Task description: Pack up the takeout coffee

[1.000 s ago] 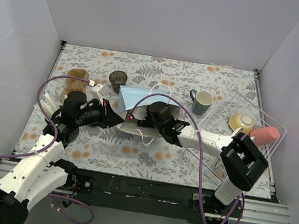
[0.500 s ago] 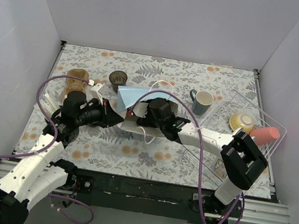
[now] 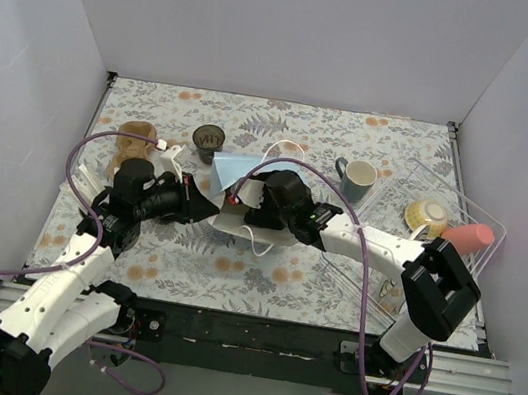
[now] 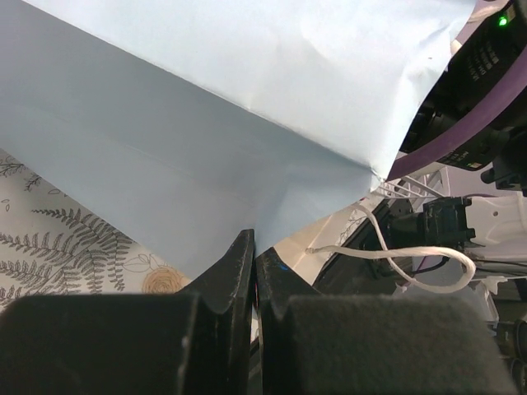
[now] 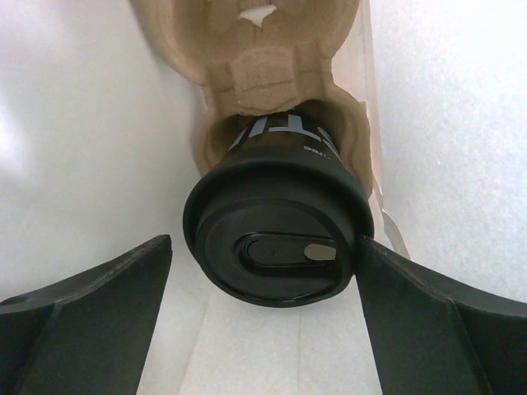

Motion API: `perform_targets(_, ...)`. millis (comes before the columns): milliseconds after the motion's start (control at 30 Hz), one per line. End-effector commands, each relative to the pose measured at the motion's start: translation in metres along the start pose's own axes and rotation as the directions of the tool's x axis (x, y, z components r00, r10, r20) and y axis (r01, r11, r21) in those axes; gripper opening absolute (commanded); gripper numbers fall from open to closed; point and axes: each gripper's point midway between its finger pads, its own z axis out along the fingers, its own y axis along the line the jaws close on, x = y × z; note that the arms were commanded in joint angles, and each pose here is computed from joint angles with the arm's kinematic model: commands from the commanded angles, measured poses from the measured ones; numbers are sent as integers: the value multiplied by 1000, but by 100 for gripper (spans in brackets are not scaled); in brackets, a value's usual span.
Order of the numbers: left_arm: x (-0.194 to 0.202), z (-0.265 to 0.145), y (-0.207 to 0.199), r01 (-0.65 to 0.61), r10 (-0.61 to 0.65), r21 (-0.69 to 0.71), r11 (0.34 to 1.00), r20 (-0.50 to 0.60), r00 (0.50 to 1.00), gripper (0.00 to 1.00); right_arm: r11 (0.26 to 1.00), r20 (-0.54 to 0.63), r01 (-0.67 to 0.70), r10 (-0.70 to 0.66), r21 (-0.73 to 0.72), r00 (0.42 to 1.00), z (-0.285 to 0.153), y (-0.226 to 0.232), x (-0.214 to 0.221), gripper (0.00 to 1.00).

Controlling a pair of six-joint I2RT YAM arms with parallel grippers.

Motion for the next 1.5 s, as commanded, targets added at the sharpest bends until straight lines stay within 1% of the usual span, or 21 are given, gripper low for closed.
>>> perform_targets(0, -12, -2, -5, -1, 1, -9, 1000, 13, 1000, 0, 999, 49, -41, 41, 2, 998, -18, -22, -22, 99)
perform_targets(267, -17, 1, -4, 40, -39, -30, 999, 8, 999, 0, 998, 64, -33, 37, -53, 997, -30, -20, -29, 99)
perform_targets(400, -22, 2, 2, 52, -52, -81, 995, 5, 999, 0, 996, 75, -23, 29, -85, 997, -38, -20, -34, 99)
perform_targets(533, -27, 1, -3, 63, -63, -81, 995, -6, 998, 0, 993, 89, -24, 35, -117, 995, -45, -22, -42, 99)
perform_targets(567, -28, 1, -3, 66, -67, -85, 994, -6, 998, 0, 991, 78, -23, 34, -132, 996, -47, -20, -41, 98)
perform_targets(700, -40, 1, -10, 85, -86, -91, 992, -12, 996, 0, 990, 98, -33, 47, -139, 994, -58, -30, -53, 95)
perform_targets(933, -55, 2, -15, 116, -121, -124, 986, -36, 992, 0, 979, 125, -43, 69, -198, 990, -71, -29, -66, 88)
perform_targets(1033, -57, 3, -13, 144, -154, -156, 977, -53, 987, 0, 978, 137, -49, 77, -201, 987, -78, -32, -70, 84)
perform_targets(1100, -68, 5, -14, 151, -162, -175, 973, -47, 986, 0, 979, 148, -57, 87, -194, 985, -82, -38, -76, 79)
perform_targets(1200, -78, 7, -16, 167, -181, -197, 966, -54, 982, 0, 983, 160, -70, 98, -170, 982, -88, -49, -82, 78)
perform_targets(1300, -86, 6, -21, 173, -187, -202, 964, -53, 981, 6, 987, 163, -89, 111, -135, 980, -92, -59, -85, 77)
perform_targets(1333, -86, 7, -19, 178, -195, -210, 961, -59, 979, 11, 987, 165, -95, 116, -126, 980, -93, -63, -87, 76)
perform_targets(1400, -92, 6, -23, 174, -188, -204, 963, -48, 981, 17, 988, 184, -110, 129, -110, 974, -98, -71, -94, 76)
perform_targets(1433, -95, 5, -21, 176, -188, -221, 959, -33, 982, 25, 988, 183, -115, 132, -98, 974, -99, -75, -94, 75)
perform_targets(1467, -99, 5, -22, 184, -193, -226, 957, -19, 981, 27, 989, 187, -117, 132, -89, 973, -101, -79, -96, 74)
